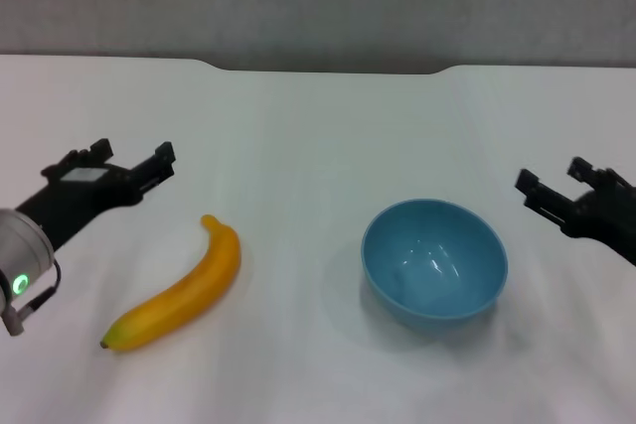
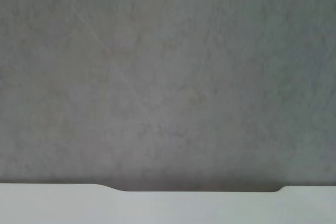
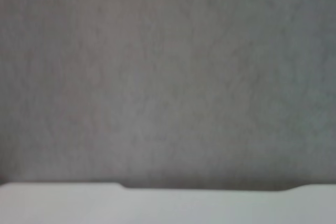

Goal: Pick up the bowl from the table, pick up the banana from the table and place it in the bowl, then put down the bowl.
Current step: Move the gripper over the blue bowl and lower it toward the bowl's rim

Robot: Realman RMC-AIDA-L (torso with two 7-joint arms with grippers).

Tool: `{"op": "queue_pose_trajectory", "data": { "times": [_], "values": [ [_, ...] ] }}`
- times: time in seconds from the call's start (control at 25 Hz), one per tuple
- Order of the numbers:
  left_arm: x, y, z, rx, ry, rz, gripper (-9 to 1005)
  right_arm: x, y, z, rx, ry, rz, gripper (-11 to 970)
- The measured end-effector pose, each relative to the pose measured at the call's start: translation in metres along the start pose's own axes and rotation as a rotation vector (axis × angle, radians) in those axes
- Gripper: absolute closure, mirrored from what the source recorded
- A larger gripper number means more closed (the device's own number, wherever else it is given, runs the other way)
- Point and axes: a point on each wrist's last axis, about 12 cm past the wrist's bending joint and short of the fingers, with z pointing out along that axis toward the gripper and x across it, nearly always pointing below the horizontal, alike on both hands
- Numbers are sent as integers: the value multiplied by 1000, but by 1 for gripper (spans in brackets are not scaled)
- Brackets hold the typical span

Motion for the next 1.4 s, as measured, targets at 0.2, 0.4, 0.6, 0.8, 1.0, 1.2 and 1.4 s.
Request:
{"op": "queue_pose_trajectory", "data": {
  "times": [0.2, 0.4, 0.6, 0.8, 1.0, 1.2, 1.4],
  "values": [
    [-15, 1, -1, 52, 57, -6, 107, -21, 0, 7, -16, 90, 18, 100],
    [-28, -5, 5, 89, 154, 58, 107, -39, -2, 15, -15, 196, 28, 107],
    [-37, -5, 15, 45, 312, 114, 107, -55, -1, 26, -13, 308, 14, 115],
    [-43, -8, 23, 15, 421, 172, 108, -65, 0, 44, 0, 443, 4, 122],
    [-49, -10, 27, -33, 507, 277, 108, -71, 1, 58, 23, 528, 21, 129],
    [-50, -14, 31, -79, 558, 343, 108, -79, 6, 75, 25, 629, -1, 136],
    [-47, -14, 32, -102, 578, 388, 108, -75, 14, 92, 14, 704, 34, 143]
  ]
}}
